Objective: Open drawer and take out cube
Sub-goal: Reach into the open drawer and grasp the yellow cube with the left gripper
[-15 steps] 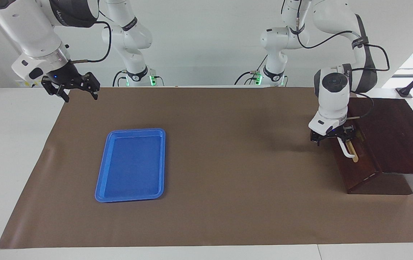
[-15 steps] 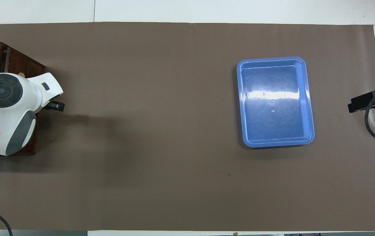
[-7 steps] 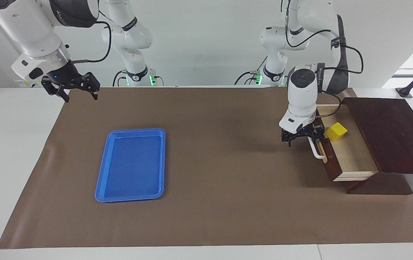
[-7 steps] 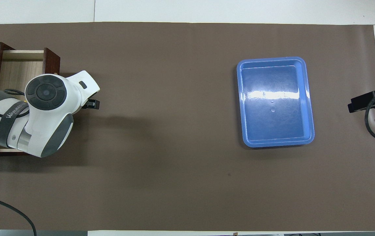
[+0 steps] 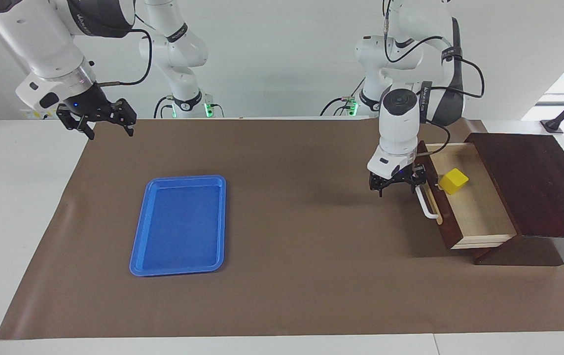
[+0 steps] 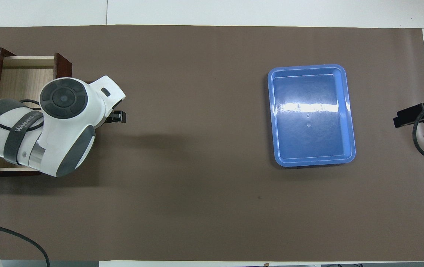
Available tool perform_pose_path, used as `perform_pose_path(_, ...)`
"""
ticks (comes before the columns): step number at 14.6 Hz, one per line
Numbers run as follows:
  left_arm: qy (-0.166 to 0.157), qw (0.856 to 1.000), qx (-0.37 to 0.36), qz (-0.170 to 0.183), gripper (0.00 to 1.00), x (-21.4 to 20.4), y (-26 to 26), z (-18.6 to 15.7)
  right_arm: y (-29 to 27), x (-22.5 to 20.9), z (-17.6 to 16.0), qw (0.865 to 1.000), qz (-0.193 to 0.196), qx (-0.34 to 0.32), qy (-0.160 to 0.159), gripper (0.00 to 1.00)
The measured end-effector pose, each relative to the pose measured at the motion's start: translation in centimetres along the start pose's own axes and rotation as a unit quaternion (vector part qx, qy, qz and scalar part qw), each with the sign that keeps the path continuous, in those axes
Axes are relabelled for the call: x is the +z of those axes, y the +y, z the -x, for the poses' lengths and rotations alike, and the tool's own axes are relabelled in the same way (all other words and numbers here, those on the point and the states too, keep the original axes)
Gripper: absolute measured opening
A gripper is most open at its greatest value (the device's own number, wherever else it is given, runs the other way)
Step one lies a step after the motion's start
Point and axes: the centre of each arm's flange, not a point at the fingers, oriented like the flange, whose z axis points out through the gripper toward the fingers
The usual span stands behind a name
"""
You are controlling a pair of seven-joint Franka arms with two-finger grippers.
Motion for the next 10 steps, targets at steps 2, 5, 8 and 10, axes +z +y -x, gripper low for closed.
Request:
perform_pose_path(2, -0.021, 0.998, -0.055, 0.026, 1.00, -4.2, -3.2, -2.4, 0.0, 0.0, 0.0, 1.000, 0.000, 0.000, 0.000, 1.00)
perform_pose_path(5, -0.026, 0.990, -0.134, 0.039, 1.00, -7.0, -11.7, -4.8, 0.0, 0.0, 0.0, 1.000, 0.000, 0.000, 0.000, 1.00)
perform_pose_path(8, -0.036, 0.982, -0.183, 0.039, 1.00, -5.5, -18.7, -4.8, 0.0, 0.0, 0.0, 1.000, 0.000, 0.000, 0.000, 1.00)
perform_pose_path(10, -0.037, 0.978, -0.202, 0.039, 1.00, -4.1, -20.9, -4.6, 0.0, 0.0, 0.0, 1.000, 0.000, 0.000, 0.000, 1.00)
